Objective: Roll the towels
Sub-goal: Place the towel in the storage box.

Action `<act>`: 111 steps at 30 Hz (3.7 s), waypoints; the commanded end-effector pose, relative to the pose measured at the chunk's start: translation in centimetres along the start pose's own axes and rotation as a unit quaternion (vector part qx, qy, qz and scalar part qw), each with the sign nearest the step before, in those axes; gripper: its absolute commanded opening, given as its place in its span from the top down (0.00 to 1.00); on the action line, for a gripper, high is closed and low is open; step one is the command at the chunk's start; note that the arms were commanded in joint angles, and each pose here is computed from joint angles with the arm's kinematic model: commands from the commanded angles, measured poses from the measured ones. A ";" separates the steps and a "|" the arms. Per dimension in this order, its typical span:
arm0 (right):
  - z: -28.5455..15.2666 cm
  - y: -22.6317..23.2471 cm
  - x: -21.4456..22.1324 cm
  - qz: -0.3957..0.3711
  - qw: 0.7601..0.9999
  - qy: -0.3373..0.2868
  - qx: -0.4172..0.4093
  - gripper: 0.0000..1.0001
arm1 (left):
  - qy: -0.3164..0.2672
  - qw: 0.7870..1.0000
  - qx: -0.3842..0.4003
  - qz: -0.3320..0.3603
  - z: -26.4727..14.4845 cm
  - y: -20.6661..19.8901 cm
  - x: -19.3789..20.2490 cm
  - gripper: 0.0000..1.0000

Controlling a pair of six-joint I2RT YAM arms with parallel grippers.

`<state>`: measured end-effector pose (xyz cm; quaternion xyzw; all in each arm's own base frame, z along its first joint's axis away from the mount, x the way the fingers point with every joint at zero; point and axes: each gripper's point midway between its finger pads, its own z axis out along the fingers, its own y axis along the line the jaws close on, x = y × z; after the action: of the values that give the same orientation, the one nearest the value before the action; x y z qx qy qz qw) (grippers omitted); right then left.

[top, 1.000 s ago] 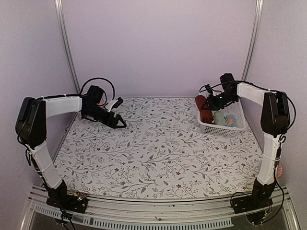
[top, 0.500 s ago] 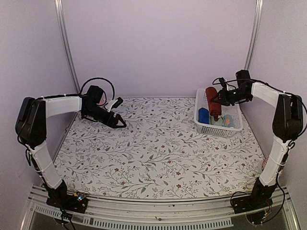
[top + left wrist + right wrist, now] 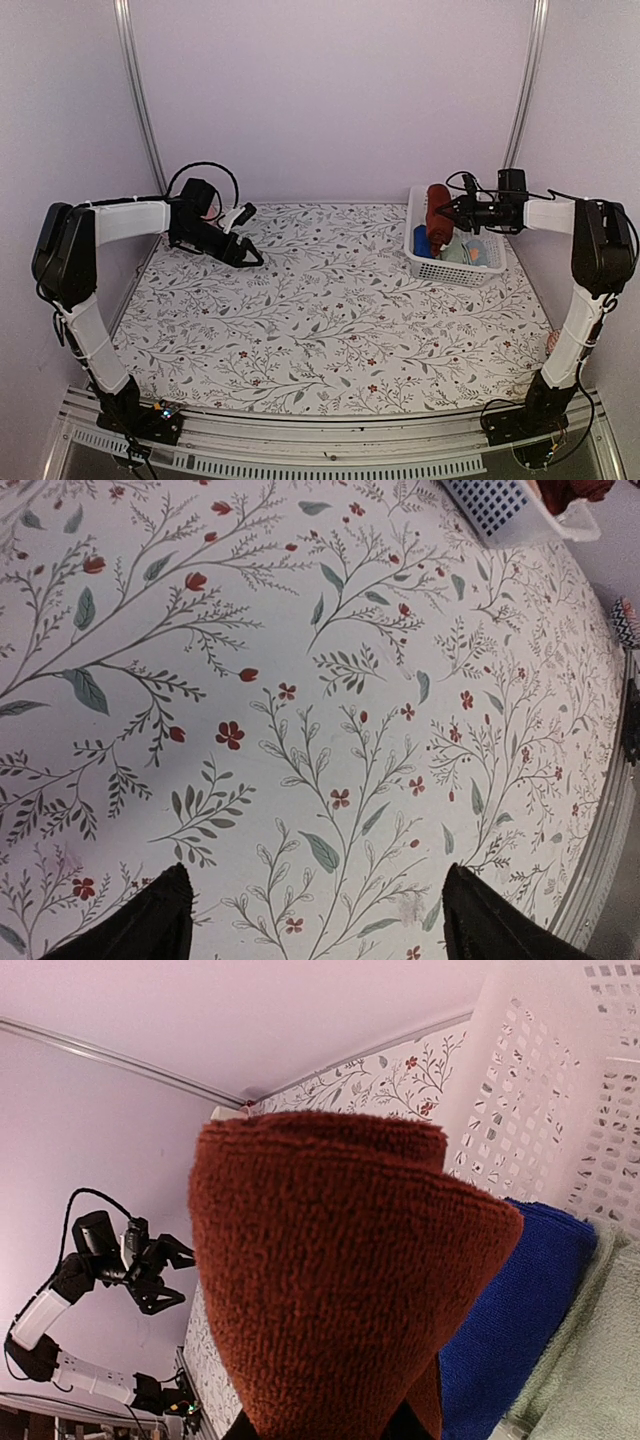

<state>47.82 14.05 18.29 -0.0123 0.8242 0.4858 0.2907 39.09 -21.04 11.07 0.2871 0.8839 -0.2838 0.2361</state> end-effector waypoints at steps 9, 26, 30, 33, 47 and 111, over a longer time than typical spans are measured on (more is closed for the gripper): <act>1.1 -1.2 0.3 0.080 0.995 -0.029 -0.052 0.91 | -0.005 1.000 0.008 -0.004 -0.2 0.1 -0.4 0.13; 0.9 -7.7 4.1 0.115 0.990 0.030 0.074 0.85 | -0.004 1.000 0.007 -0.008 -0.1 0.2 -0.3 0.12; 0.9 -9.8 4.8 0.106 0.985 0.056 0.124 0.82 | -0.003 1.000 0.007 -0.009 -0.1 0.2 -0.3 0.11; 0.4 -10.8 4.9 0.090 0.981 0.058 0.162 0.71 | 0.000 1.000 0.008 -0.010 0.1 0.2 -0.1 0.11; 0.6 -10.2 4.4 0.028 0.969 0.093 0.228 0.50 | 0.003 1.000 0.006 -0.013 0.4 0.3 -0.1 0.10; 3.6 -8.6 3.8 -0.063 0.951 0.107 0.283 0.65 | 0.006 1.000 0.002 -0.009 0.3 0.3 -0.1 0.08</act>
<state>49.49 12.44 10.95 -0.0315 0.9472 0.1926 0.2545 38.90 -21.16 10.51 0.2786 0.8881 -0.2910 0.2213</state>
